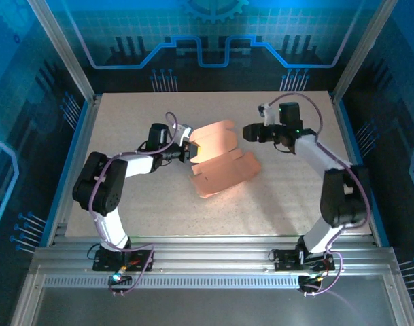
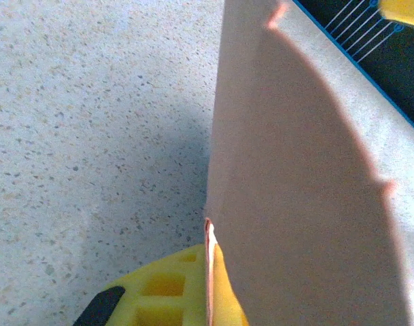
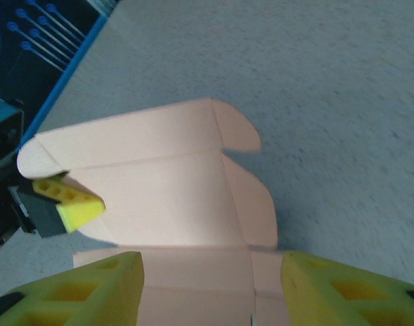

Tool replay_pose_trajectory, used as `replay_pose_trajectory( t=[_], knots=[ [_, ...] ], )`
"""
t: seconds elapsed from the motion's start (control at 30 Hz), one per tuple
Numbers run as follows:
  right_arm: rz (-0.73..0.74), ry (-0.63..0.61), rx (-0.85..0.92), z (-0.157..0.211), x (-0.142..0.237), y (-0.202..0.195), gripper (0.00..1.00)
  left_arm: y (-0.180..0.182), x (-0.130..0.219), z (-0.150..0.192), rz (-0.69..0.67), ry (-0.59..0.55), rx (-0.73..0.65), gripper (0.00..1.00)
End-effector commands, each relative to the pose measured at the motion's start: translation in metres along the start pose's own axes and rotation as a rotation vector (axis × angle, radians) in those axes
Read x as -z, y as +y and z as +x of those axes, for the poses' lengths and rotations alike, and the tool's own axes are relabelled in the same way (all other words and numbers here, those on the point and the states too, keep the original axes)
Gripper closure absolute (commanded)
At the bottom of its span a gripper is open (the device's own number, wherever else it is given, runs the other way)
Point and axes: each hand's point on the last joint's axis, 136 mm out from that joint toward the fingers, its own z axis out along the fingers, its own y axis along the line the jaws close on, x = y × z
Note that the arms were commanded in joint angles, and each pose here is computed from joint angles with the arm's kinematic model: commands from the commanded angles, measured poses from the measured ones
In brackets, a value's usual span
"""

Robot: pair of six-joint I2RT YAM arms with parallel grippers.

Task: Fold the paper box

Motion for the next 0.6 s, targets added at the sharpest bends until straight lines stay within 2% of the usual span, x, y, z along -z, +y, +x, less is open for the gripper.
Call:
replay_pose_trajectory(
  t=[0.0,0.17,0.33,0.57],
  knots=[
    [0.192,0.069,-0.128,0.050,0.017,-0.016,0.46,-0.004,0.005,-0.009,-0.031,-0.042,-0.111,1.00],
    [0.191,0.162,-0.197,0.133,0.035,0.011,0.52,-0.019,0.007,-0.009,0.008,-0.113,-0.212,1.00],
    [0.119,0.315,-0.172,0.194,0.025,0.046,0.57,-0.031,0.006,-0.008,0.027,-0.127,-0.246,1.00],
    [0.100,0.382,-0.177,0.212,-0.005,0.054,0.66,-0.059,0.013,-0.017,0.097,-0.168,-0.302,1.00]
  ],
)
